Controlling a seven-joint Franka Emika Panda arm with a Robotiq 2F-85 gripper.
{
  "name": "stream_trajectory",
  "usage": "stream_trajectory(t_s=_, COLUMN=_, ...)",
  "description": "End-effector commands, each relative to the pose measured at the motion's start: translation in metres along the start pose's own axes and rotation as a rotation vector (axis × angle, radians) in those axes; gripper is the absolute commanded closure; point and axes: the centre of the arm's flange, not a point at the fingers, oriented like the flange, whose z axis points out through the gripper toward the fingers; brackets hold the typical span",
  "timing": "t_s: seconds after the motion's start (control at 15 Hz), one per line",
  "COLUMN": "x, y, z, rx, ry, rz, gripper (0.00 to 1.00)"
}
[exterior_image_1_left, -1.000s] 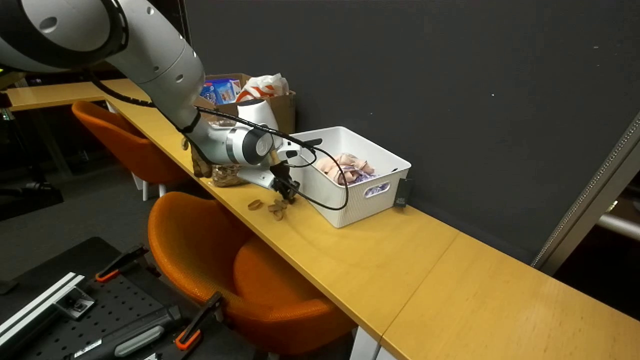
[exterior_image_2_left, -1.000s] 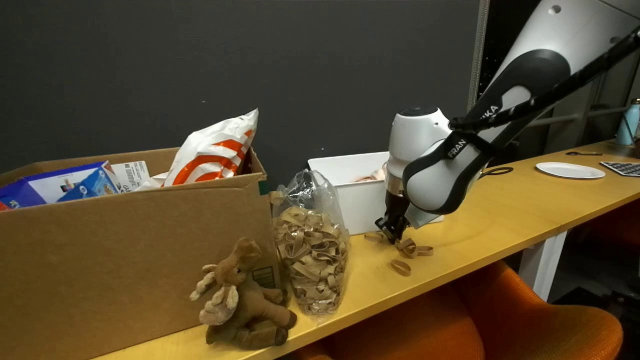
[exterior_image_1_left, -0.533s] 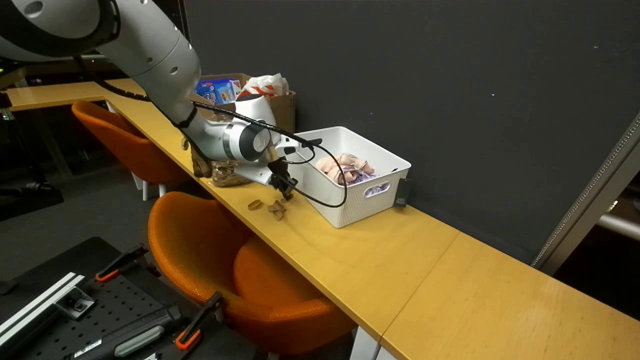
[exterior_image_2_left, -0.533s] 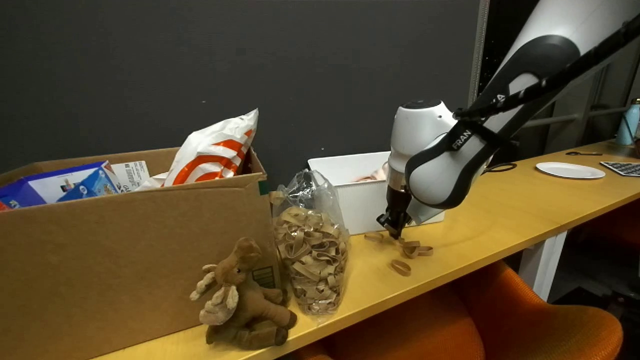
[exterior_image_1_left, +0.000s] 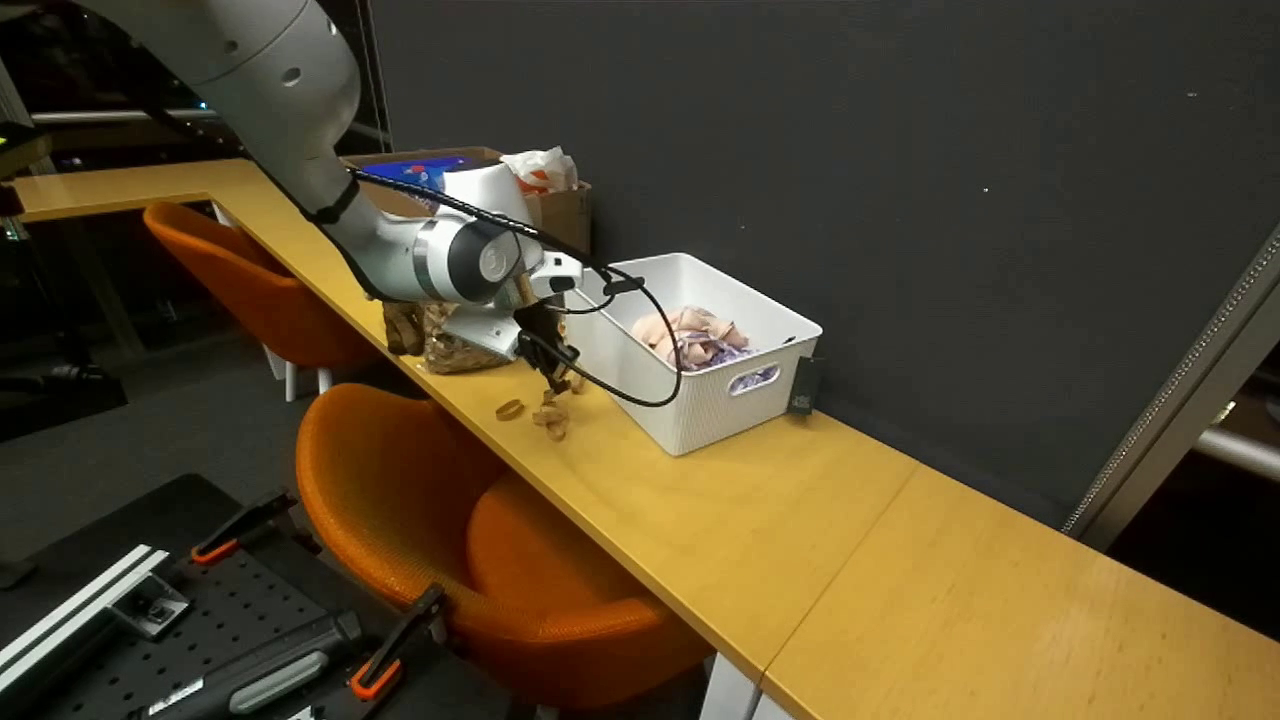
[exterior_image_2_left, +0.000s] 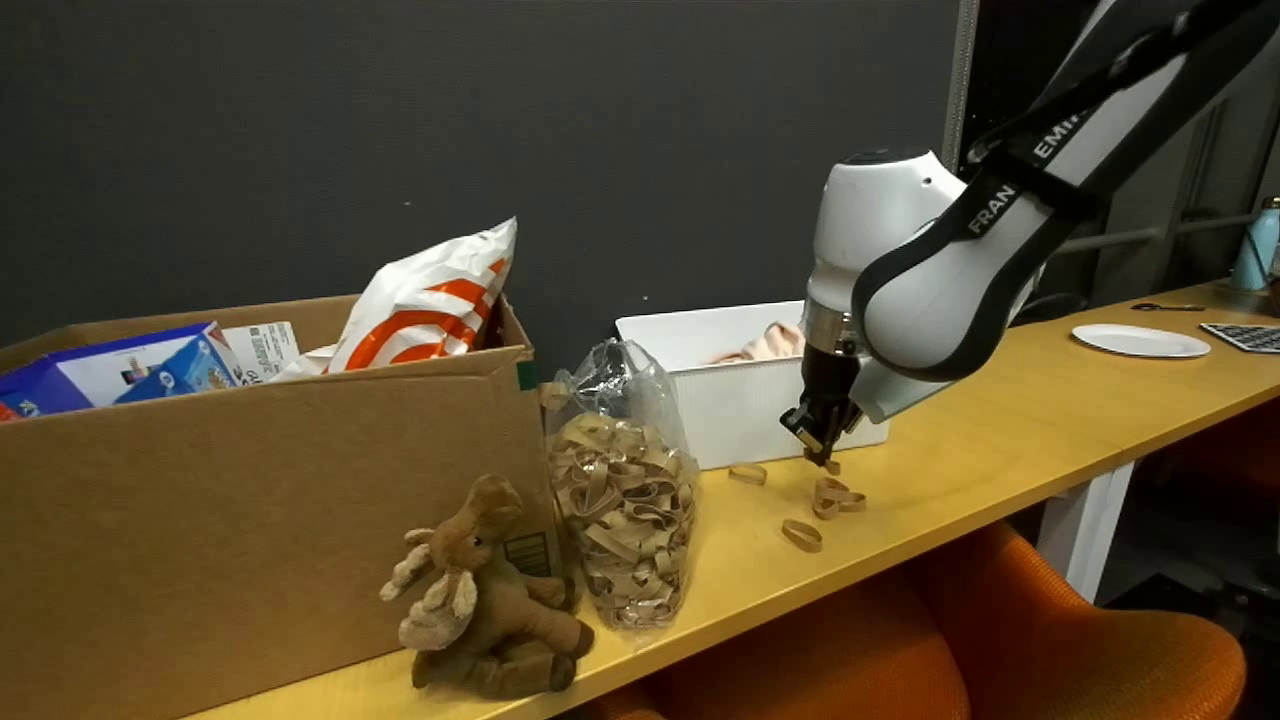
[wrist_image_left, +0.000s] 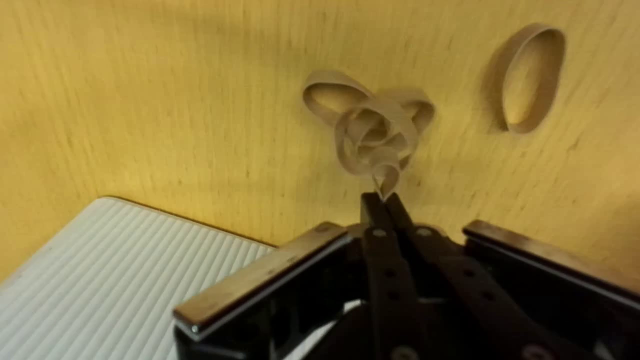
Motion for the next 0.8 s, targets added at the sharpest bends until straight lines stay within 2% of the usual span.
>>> stream_trajectory(t_s=0.0, x=-0.021, y=0.014, z=-0.027, rx=-0.014, ry=0.023, rz=0.01, gripper=0.99)
stream_trajectory(t_s=0.27, x=-0.03, y=0.022, z=-0.032, rx=-0.017, ry=0.008, rz=0.016, gripper=0.99)
stream_trajectory(t_s=0.73, x=-0.033, y=0.024, z=-0.006, rx=-0.004, ry=-0.013, rz=-0.005, gripper=0.99)
